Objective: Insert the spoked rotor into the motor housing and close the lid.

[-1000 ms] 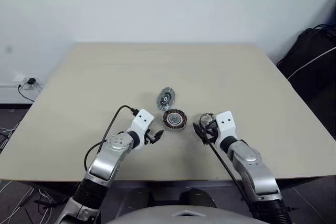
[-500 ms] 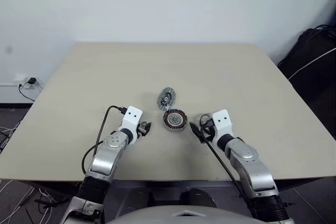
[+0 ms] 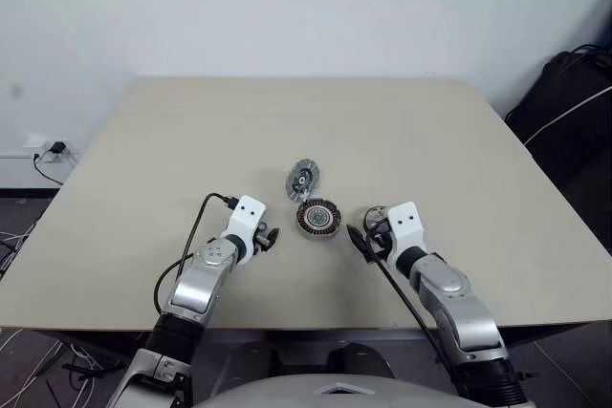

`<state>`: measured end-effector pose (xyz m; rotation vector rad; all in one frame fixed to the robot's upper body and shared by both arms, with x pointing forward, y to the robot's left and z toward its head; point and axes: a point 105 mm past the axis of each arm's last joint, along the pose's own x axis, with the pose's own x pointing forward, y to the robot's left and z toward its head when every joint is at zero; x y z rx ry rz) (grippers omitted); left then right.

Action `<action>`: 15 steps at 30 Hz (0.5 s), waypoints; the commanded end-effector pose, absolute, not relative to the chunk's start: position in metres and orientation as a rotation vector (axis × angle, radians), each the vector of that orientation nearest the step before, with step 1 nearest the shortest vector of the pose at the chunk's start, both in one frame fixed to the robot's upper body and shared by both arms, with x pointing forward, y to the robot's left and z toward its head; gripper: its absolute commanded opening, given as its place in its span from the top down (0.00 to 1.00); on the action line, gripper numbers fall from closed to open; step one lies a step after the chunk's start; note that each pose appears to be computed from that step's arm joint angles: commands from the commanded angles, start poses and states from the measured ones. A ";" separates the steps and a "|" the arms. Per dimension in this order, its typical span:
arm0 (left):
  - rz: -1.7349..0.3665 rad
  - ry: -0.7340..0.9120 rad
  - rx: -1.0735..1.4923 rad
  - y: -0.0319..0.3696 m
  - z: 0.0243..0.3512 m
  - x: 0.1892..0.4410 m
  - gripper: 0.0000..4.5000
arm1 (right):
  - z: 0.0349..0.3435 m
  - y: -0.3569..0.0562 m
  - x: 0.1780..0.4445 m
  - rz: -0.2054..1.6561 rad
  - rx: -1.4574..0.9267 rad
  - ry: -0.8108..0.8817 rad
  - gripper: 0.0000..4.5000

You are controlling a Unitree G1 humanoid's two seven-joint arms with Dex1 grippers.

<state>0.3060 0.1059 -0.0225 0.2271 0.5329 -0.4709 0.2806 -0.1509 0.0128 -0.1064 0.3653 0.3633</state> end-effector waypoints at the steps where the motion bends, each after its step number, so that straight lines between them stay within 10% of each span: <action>1: -0.480 0.501 0.248 0.103 -0.012 0.309 0.40 | 0.031 -0.150 0.286 0.359 -0.109 0.292 0.00; 7: -0.475 0.516 0.236 0.105 -0.012 0.302 0.84 | 0.030 -0.150 0.287 0.360 -0.108 0.295 0.00; 15: -0.509 0.416 0.197 0.088 0.014 0.308 0.85 | 0.029 -0.149 0.288 0.367 -0.110 0.296 0.00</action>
